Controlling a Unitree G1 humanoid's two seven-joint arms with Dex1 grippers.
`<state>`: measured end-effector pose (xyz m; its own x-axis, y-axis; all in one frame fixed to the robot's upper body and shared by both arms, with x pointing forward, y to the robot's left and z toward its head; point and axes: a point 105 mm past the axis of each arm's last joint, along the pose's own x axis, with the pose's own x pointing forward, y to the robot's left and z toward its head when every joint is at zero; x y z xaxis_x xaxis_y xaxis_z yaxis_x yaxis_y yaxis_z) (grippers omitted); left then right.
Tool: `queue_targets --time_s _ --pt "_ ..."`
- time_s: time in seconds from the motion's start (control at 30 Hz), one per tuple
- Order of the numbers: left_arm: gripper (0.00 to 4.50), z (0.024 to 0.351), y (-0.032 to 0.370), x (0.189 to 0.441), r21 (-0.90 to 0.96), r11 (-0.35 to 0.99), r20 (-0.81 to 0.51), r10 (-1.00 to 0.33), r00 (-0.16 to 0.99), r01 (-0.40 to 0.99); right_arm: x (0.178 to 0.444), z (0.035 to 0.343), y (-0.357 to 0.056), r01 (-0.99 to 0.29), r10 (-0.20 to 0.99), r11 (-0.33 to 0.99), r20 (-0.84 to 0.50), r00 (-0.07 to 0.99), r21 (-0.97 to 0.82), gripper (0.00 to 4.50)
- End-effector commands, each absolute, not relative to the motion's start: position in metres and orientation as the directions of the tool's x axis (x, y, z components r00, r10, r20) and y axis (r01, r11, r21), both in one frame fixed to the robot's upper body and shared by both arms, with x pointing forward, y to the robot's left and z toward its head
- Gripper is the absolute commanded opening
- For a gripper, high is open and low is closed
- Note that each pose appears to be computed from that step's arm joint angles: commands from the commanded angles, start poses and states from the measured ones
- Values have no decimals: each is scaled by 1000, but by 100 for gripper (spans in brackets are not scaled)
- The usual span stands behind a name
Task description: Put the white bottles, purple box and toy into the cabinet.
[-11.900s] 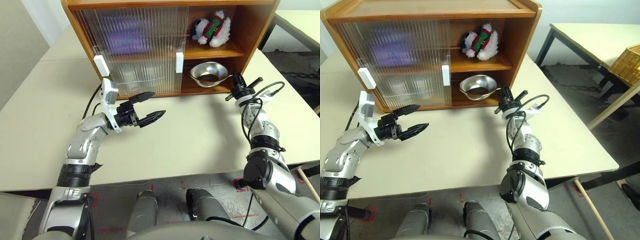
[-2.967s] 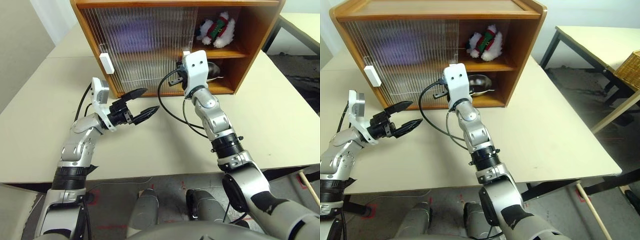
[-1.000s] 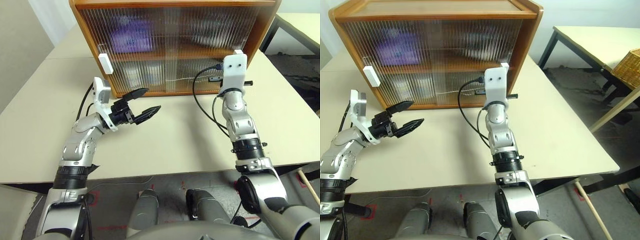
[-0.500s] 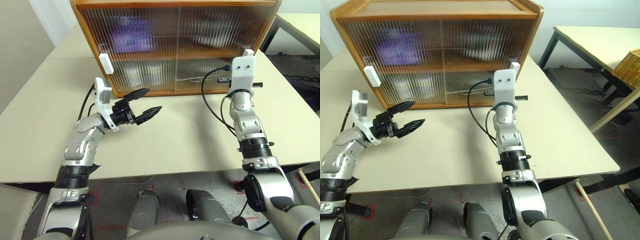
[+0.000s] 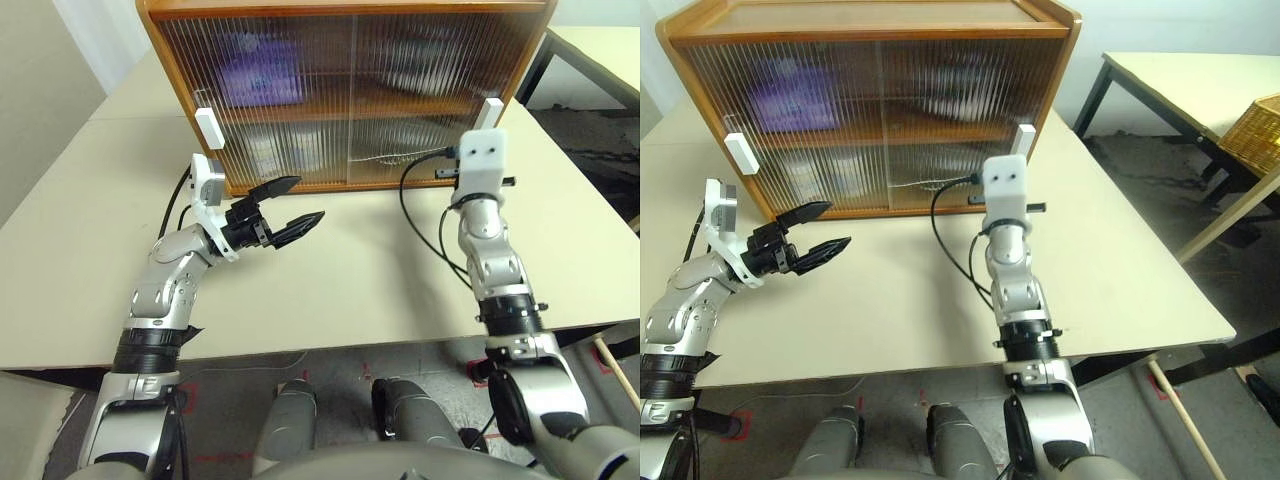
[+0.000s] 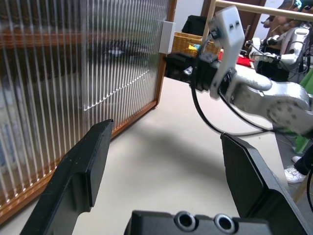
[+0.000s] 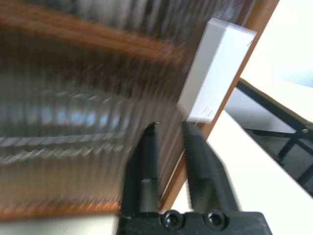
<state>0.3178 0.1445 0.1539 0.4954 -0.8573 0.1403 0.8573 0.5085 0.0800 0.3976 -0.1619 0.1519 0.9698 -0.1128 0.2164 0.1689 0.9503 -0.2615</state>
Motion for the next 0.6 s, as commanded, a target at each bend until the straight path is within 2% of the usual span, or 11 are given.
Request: queue_targets --time_s 0.03,0.1,0.2,0.3,0.47,0.6 --pt "450 148 144 316 78 507 121 -859 497 858 386 151 -160 151 -92 950 218 972 -272 246" --pt "450 147 145 314 74 512 120 -856 502 856 376 147 -164 148 -87 946 214 973 -287 313" --pt "450 145 150 312 70 527 119 -848 517 847 364 143 -177 156 -95 941 210 973 -301 440" --pt "450 144 165 311 68 572 125 -818 562 817 349 132 -205 205 -151 929 190 970 -307 447" --pt "450 140 194 308 65 657 138 -751 645 751 340 128 -240 268 -219 922 195 956 -280 447" --pt "450 138 225 305 45 753 166 -653 739 656 339 129 -254 216 -174 956 207 963 -200 447"
